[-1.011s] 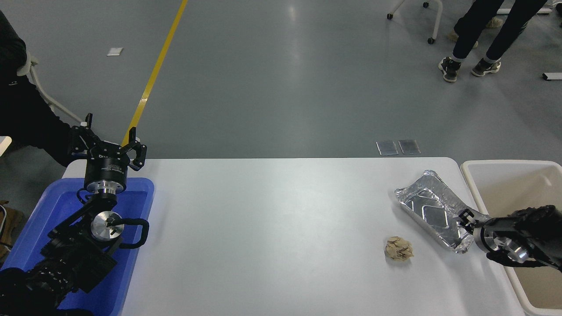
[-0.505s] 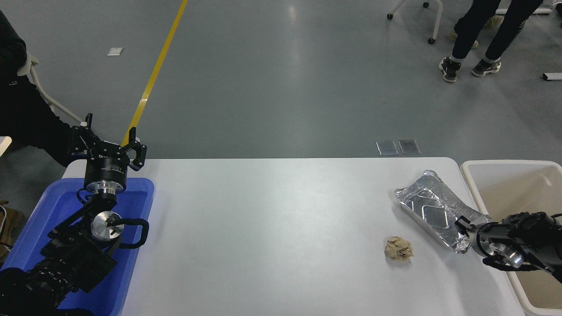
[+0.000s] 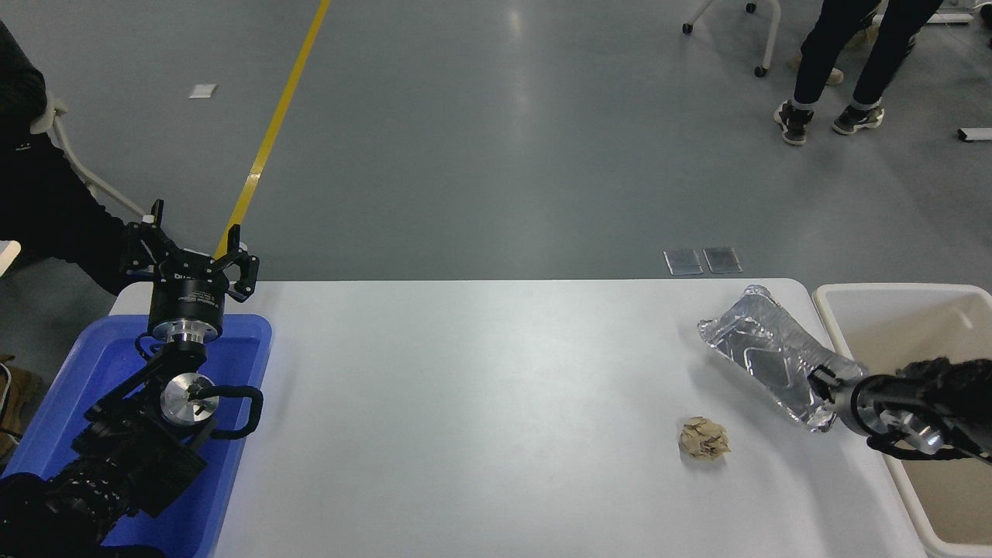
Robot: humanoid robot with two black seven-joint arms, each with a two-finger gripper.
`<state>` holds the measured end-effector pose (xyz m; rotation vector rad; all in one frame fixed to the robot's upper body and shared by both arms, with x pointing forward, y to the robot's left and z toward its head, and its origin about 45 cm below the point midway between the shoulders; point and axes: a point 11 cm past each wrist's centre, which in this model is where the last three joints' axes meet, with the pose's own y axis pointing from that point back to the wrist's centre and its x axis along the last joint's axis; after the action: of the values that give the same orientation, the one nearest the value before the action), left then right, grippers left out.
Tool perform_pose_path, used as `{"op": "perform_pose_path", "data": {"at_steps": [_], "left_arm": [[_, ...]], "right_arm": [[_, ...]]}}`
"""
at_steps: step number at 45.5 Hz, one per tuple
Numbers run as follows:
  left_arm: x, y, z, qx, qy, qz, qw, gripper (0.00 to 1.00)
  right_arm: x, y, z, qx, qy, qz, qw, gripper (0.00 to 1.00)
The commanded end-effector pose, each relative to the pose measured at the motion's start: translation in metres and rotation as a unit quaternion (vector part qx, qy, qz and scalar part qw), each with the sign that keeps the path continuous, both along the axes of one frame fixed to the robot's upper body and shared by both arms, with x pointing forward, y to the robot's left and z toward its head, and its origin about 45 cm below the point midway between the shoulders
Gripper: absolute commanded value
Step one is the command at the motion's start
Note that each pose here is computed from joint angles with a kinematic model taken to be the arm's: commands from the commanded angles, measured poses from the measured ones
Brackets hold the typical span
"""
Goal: Pick up foil plate and place in dustbin
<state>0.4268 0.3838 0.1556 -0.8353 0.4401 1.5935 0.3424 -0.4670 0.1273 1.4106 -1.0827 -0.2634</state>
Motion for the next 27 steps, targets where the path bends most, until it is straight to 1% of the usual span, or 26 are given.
{"op": "perform_pose_path", "data": {"at_steps": [1,9,20,27], "left_arm": [[0.000,0.000,0.000,0.000,0.001,0.000,1.000,0.99],[0.000,0.000,0.000,0.000,0.000,0.000,1.000,0.99],[0.000,0.000,0.000,0.000,0.000,0.000,1.000,0.99],[0.000,0.000,0.000,0.000,0.000,0.000,1.000,0.99]], "right_arm": [[0.010,-0.023,0.092,0.030,-0.022,0.039,0.999,0.00],[0.009,-0.030,0.165,0.031,-0.030,0.074,0.996,0.00],[0.004,-0.033,0.243,0.016,-0.052,0.118,0.992,0.00],[-0.004,-0.035,0.267,0.004,-0.045,0.145,0.988,0.00]]}}
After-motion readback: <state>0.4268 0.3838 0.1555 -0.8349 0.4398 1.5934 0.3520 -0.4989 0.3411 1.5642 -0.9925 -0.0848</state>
